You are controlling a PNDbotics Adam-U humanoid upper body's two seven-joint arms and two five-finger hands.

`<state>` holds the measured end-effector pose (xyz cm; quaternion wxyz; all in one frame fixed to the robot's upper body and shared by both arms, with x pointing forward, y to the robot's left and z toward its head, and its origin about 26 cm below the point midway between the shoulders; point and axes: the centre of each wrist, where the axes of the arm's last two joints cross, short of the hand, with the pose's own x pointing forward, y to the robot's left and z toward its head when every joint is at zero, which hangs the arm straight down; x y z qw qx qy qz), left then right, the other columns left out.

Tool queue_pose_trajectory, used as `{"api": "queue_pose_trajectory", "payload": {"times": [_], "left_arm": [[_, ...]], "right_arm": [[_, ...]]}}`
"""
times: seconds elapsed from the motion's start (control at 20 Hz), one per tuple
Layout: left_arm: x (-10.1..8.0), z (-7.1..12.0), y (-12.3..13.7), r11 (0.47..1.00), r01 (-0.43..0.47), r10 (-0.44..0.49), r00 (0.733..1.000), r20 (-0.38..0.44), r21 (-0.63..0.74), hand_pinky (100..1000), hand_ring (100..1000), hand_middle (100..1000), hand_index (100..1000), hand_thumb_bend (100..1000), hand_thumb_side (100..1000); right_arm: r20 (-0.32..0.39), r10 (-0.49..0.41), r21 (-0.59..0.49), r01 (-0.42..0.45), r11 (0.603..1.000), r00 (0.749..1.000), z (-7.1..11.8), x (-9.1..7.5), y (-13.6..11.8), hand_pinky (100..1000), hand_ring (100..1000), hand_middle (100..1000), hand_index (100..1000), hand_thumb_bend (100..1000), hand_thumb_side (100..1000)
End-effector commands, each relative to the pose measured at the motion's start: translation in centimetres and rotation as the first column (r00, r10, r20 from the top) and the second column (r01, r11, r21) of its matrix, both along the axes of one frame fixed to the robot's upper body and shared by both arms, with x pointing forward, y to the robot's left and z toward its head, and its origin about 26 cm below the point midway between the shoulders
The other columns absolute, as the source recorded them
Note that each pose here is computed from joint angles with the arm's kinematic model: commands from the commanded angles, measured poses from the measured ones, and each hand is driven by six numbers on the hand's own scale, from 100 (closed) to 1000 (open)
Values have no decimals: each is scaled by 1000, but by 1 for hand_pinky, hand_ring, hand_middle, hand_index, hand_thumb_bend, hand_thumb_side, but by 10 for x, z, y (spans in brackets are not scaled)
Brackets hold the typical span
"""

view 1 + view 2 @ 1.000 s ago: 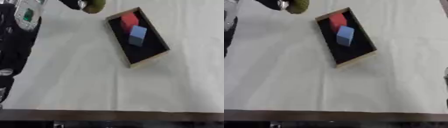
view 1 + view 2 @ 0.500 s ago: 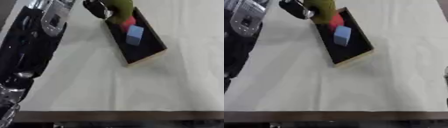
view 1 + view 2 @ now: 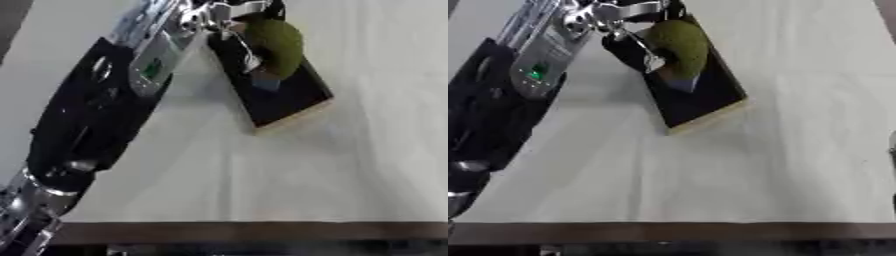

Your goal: Pick up objects on the table and place them in the box.

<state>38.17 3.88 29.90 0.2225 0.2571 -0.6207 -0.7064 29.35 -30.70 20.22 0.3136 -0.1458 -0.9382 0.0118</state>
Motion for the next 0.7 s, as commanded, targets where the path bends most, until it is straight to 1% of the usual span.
{"api": "queue_pose_trajectory", "payload": {"times": [0.05, 0.3, 0.45, 0.6, 0.65, 0.7], "left_arm": [[-6, 0, -10, 1000, 0, 1, 998, 56, -21, 693, 594, 533, 705, 106, 100], [2, -24, -19, 998, -57, 57, 997, 49, -11, 694, 598, 537, 710, 114, 100], [10, -38, -21, 996, -90, 90, 995, 45, 12, 695, 604, 543, 716, 137, 100], [17, -49, -21, 993, -114, 113, 993, 38, 19, 700, 609, 550, 724, 157, 109], [18, -51, -21, 993, -118, 117, 993, 35, 20, 706, 618, 559, 731, 205, 141], [20, -53, -20, 993, -119, 119, 992, 31, 25, 709, 621, 563, 734, 224, 152]], "right_arm": [[26, -2, -15, 2, 1000, 1000, 10, -2, -2, 885, 815, 577, 878, 100, 646], [25, -4, -14, 5, 1000, 1000, 9, -2, -2, 885, 815, 577, 879, 100, 647], [25, -4, -13, 4, 1000, 1000, 9, -2, -1, 885, 816, 577, 879, 100, 647], [24, -2, -13, 3, 1000, 1000, 9, -2, -1, 885, 816, 577, 879, 100, 646], [25, -2, -13, 3, 1000, 1000, 9, -2, -1, 885, 816, 577, 879, 100, 646], [25, -2, -13, 2, 1000, 1000, 9, -2, -1, 885, 816, 577, 879, 100, 646]]}}
